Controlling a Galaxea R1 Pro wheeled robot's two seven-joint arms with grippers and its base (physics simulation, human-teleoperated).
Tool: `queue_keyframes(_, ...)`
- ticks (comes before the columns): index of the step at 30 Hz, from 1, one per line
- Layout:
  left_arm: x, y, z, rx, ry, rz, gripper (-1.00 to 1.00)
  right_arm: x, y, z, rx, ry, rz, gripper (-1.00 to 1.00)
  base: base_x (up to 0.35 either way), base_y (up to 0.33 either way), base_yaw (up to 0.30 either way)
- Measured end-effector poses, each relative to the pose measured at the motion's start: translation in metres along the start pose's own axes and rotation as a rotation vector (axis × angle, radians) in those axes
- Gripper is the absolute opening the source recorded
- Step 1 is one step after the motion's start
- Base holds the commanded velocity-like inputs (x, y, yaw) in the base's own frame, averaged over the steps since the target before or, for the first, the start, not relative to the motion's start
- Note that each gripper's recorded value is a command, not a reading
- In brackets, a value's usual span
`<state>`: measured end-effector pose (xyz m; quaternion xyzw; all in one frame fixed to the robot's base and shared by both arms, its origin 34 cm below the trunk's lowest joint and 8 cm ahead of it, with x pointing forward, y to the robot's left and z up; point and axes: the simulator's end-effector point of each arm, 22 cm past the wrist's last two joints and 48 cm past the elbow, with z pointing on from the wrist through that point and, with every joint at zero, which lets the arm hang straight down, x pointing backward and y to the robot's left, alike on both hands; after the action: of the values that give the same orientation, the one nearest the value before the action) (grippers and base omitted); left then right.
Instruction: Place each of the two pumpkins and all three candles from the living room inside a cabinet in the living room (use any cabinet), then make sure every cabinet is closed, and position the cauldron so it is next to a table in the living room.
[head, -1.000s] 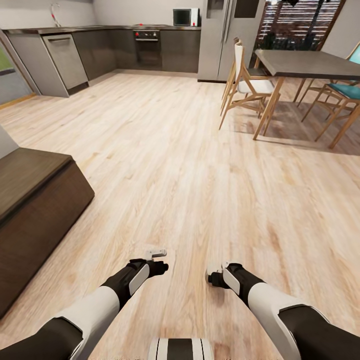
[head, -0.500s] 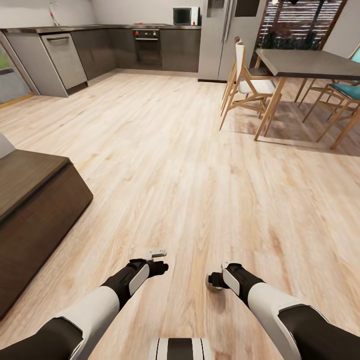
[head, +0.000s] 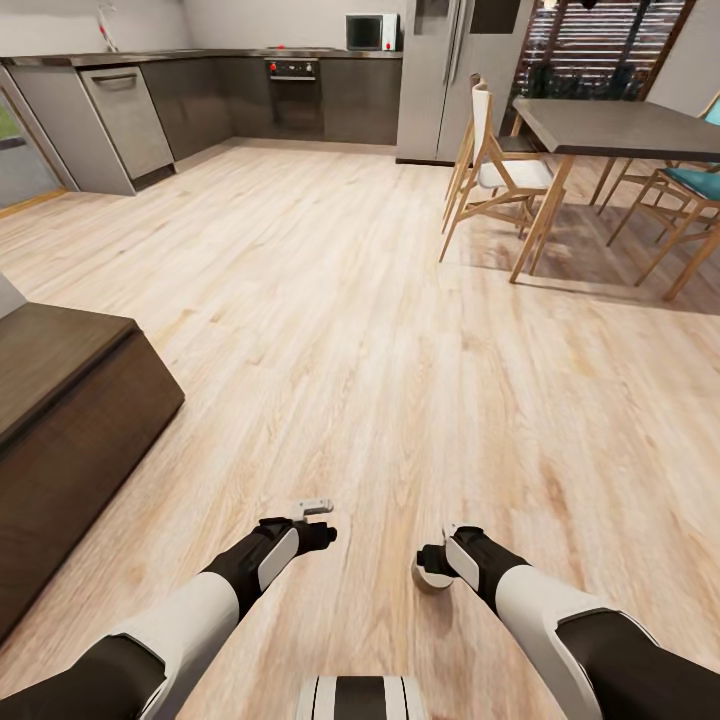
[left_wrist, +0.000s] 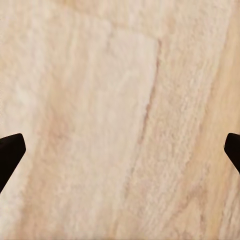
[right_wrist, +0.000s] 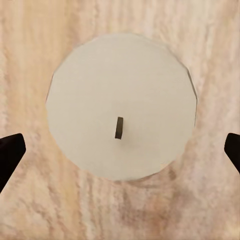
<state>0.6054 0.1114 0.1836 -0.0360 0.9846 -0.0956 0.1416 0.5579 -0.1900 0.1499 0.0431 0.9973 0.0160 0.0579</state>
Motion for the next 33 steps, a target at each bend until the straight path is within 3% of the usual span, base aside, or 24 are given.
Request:
queue_keyframes(13, 0.0, -0.001, 0.0, 0.002, 0.0, 0.0, 1.0, 0.0, 0.0, 0.0, 0.0, 0.0, 0.0, 1.0, 0.037, 0.011, 0.0)
queue_keyframes(25, 0.023, 0.005, 0.02, -0.002, 0.048, -0.008, 1.0, 0.02, -0.001, 0.022, 0.003, 0.049, 0.001, 1.0, 0.0, 0.0, 0.0)
queue_keyframes(33, 0.023, 0.005, 0.02, -0.002, 0.048, -0.009, 1.0, 0.02, -0.001, 0.022, 0.003, 0.049, 0.001, 1.0, 0.0, 0.0, 0.0)
